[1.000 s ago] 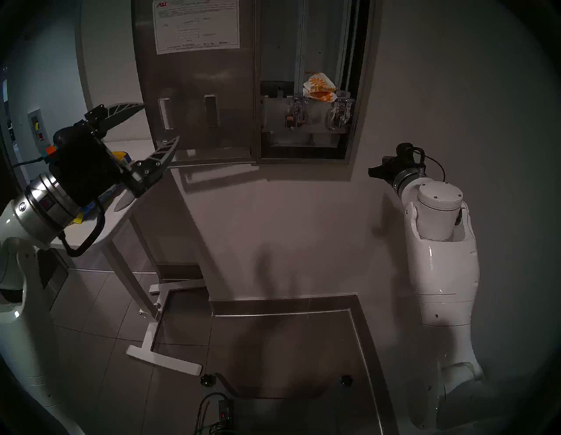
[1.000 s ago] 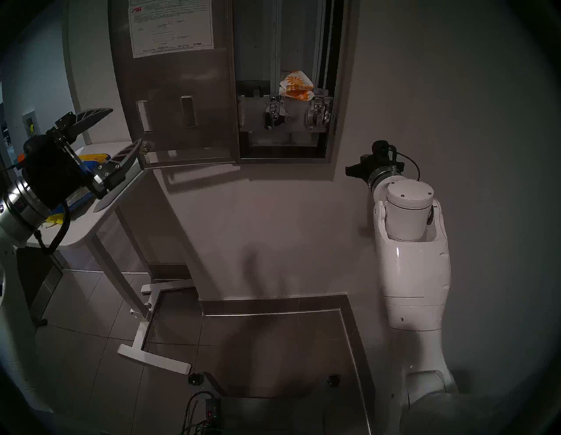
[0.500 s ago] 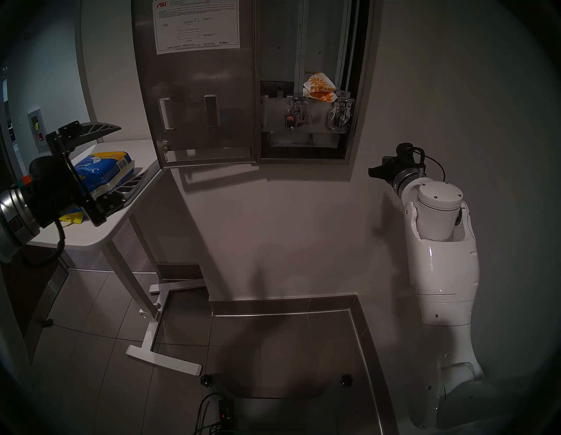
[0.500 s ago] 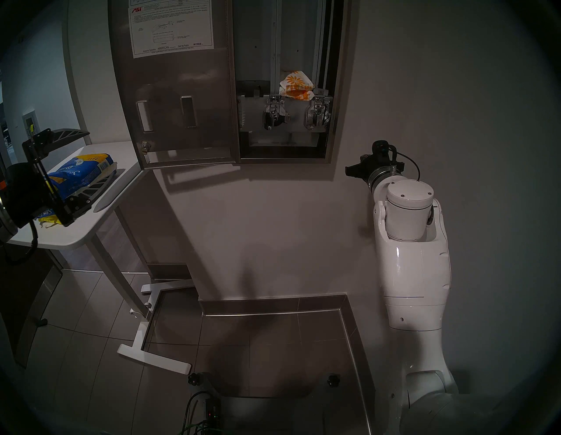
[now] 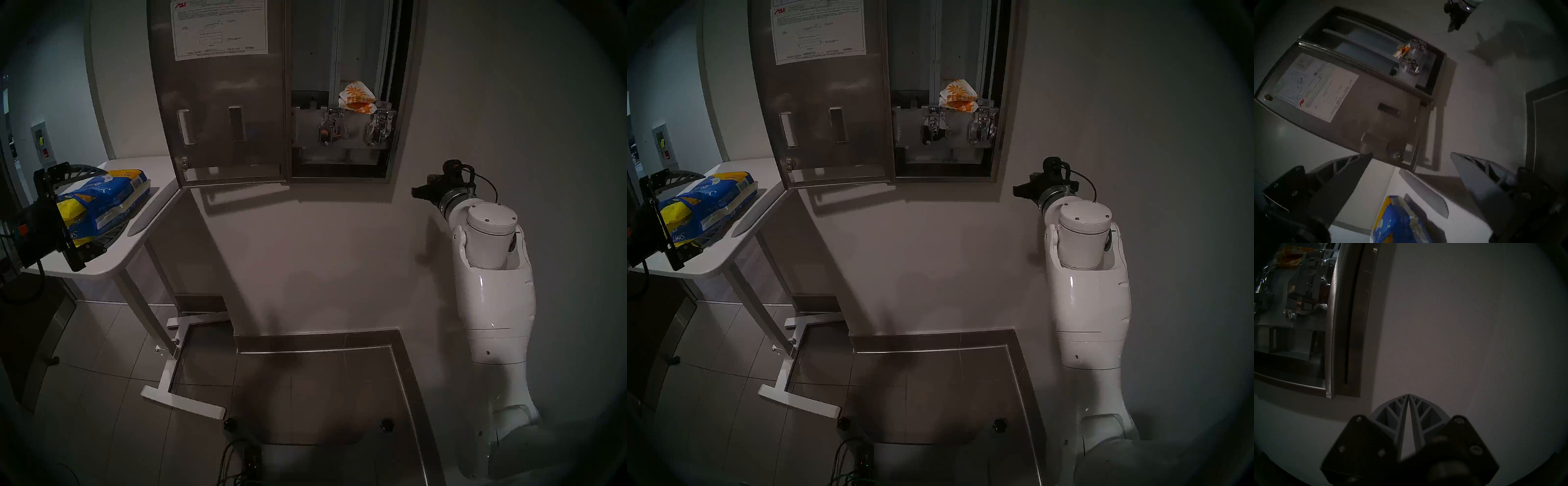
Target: Open the dispenser door, put the pads inside, close the door
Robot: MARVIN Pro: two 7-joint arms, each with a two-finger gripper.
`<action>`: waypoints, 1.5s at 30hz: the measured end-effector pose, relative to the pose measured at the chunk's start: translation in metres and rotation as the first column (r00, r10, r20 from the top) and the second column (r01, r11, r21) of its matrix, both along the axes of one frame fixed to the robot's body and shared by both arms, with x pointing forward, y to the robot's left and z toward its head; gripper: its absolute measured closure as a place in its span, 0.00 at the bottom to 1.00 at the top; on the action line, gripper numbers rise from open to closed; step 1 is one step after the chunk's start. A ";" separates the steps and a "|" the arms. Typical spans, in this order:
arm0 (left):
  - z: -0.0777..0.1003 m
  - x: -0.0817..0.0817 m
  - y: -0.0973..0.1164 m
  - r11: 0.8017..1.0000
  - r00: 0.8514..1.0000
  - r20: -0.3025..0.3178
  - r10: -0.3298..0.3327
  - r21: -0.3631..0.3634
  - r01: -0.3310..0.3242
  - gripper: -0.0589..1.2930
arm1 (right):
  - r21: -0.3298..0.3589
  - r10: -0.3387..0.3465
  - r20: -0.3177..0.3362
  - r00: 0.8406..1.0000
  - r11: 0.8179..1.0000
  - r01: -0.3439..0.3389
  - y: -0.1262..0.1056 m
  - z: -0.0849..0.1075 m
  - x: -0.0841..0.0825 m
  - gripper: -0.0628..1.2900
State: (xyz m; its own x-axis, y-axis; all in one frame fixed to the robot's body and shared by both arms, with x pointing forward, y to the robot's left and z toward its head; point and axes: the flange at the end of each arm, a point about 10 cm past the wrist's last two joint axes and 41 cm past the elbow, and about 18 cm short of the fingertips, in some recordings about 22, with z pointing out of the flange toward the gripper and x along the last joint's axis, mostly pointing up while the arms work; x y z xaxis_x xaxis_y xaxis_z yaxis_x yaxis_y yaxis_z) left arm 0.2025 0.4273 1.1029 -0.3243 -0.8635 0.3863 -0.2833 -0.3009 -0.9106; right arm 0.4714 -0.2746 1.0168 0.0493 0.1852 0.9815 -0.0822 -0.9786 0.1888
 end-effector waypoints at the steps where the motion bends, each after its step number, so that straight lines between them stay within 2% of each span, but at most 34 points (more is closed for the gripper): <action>1: 0.000 0.000 0.001 1.000 1.000 -0.001 0.003 0.005 -0.003 0.04 | 0.000 0.000 0.000 1.000 1.000 0.000 0.000 0.000 0.000 0.86; 11: 0.001 -0.008 0.020 0.996 0.999 -0.012 0.048 0.069 -0.047 0.04 | 0.000 0.000 0.000 1.000 1.000 0.000 0.000 0.000 0.000 0.86; 28: 0.003 -0.010 0.062 0.980 0.983 0.042 0.177 0.088 -0.180 0.04 | 0.001 0.000 0.000 1.000 1.000 0.000 0.000 0.000 0.000 0.86; 45: 0.005 -0.021 0.077 0.960 0.976 0.021 0.218 0.175 -0.218 0.04 | 0.001 0.001 0.000 1.000 1.000 -0.001 0.000 0.000 0.000 0.86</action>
